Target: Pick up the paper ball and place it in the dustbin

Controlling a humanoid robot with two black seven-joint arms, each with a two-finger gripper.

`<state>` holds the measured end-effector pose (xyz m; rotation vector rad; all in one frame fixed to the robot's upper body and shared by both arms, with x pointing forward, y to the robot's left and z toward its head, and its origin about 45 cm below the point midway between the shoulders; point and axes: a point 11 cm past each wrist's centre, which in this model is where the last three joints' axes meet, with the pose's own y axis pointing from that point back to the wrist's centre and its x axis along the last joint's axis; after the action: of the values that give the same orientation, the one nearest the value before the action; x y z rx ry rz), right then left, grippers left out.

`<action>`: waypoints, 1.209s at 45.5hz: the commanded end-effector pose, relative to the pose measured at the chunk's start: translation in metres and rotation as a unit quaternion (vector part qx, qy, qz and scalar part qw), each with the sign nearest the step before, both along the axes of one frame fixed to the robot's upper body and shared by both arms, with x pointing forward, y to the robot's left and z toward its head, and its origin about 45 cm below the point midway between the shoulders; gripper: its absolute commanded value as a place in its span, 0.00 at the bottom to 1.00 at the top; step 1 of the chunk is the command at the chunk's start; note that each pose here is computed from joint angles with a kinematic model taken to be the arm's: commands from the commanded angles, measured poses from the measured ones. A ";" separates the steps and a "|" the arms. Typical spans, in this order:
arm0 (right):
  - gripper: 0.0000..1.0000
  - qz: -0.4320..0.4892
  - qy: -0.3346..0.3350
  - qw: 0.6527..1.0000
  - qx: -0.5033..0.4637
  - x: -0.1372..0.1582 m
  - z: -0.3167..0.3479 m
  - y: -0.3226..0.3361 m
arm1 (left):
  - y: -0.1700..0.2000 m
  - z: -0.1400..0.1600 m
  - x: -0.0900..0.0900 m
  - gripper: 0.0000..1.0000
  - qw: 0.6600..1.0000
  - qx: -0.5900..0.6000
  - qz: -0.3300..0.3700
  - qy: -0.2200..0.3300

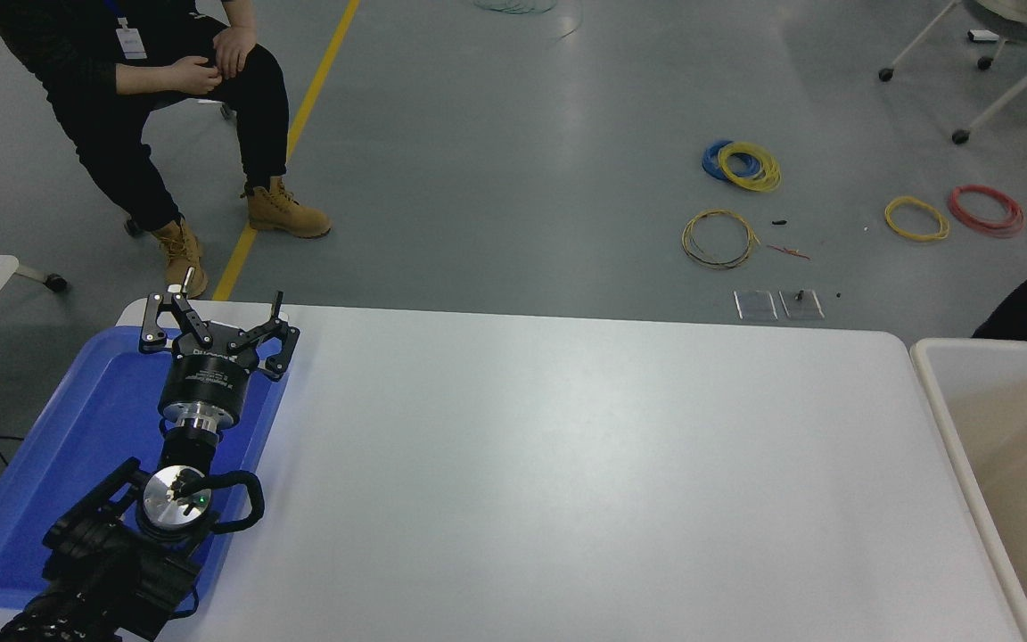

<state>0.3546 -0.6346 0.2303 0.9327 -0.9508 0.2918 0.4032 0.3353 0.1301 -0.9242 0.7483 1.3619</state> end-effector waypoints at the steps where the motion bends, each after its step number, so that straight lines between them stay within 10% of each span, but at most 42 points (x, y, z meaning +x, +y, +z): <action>1: 0.00 -0.013 -0.044 0.999 -0.016 -0.022 -0.047 0.002 | 0.000 0.000 0.000 1.00 1.000 0.000 0.000 -0.001; 44: 0.01 -0.060 -0.062 0.995 0.044 -0.068 -0.136 0.034 | -0.001 0.000 0.000 1.00 1.000 -0.001 0.000 0.000; 55: 1.00 -0.054 -0.083 0.995 0.026 -0.066 -0.131 0.033 | 0.000 0.000 0.000 1.00 1.000 0.000 0.000 -0.001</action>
<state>0.2880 -0.6014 0.0971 0.9338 -1.1418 0.2241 0.4034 0.3351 0.1303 -0.9247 0.7483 1.3611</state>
